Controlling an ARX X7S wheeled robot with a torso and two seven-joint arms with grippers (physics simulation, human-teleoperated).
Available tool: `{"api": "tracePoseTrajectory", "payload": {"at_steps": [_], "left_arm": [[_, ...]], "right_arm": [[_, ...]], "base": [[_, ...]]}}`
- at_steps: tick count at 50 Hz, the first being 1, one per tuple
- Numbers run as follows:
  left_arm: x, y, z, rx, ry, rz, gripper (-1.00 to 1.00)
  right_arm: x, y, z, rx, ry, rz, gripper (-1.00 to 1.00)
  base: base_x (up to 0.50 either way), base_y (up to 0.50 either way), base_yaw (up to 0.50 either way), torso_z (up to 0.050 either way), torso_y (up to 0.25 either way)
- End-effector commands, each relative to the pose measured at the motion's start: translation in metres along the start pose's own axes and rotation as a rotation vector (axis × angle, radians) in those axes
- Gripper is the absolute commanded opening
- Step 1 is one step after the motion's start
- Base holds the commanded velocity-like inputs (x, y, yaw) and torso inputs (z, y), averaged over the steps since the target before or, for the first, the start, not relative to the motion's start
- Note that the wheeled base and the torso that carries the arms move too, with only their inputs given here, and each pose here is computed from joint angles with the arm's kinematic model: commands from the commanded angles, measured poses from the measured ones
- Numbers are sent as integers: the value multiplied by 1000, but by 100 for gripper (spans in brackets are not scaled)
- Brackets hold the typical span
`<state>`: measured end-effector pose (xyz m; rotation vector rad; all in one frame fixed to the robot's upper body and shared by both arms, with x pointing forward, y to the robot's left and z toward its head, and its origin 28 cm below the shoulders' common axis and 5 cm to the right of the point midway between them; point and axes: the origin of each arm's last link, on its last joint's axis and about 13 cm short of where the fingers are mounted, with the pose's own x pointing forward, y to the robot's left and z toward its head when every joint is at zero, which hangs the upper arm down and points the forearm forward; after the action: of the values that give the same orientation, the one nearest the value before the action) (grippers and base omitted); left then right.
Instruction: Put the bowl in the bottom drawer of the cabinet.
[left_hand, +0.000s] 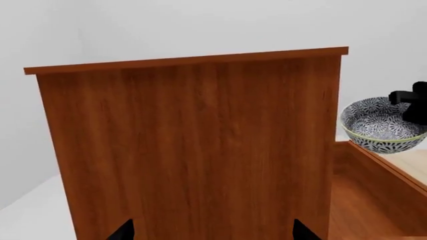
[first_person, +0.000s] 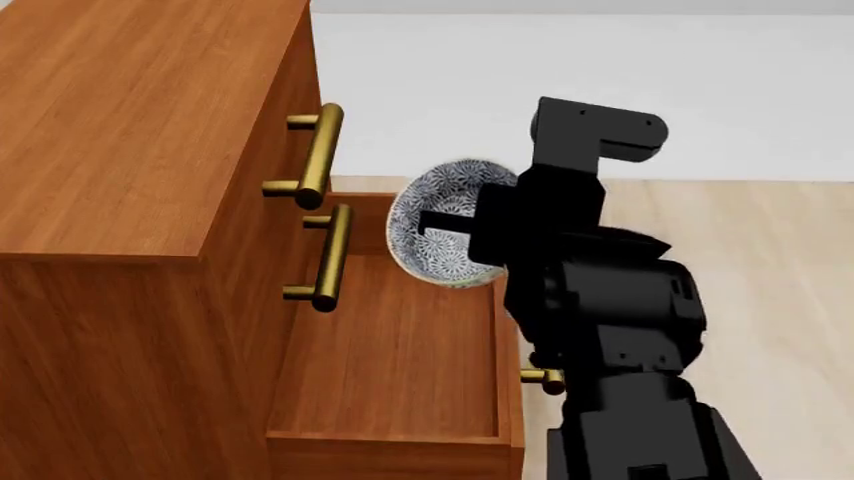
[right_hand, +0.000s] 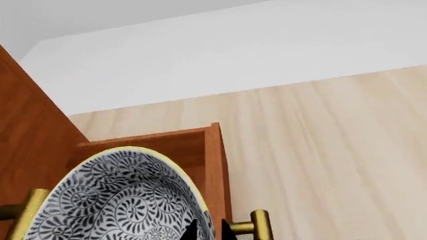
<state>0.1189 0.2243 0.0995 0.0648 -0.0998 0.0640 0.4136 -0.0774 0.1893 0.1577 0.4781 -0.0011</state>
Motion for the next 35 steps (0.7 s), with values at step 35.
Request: {"api": "tracePoseTrajectory", "payload": {"at_steps": [35], "left_arm": [[-1,4,-2,-10,2,14,100]], "right_arm": [[12,11,-31,-54,71,-15,-100]], "base": [[0,0,0,0,1]]}}
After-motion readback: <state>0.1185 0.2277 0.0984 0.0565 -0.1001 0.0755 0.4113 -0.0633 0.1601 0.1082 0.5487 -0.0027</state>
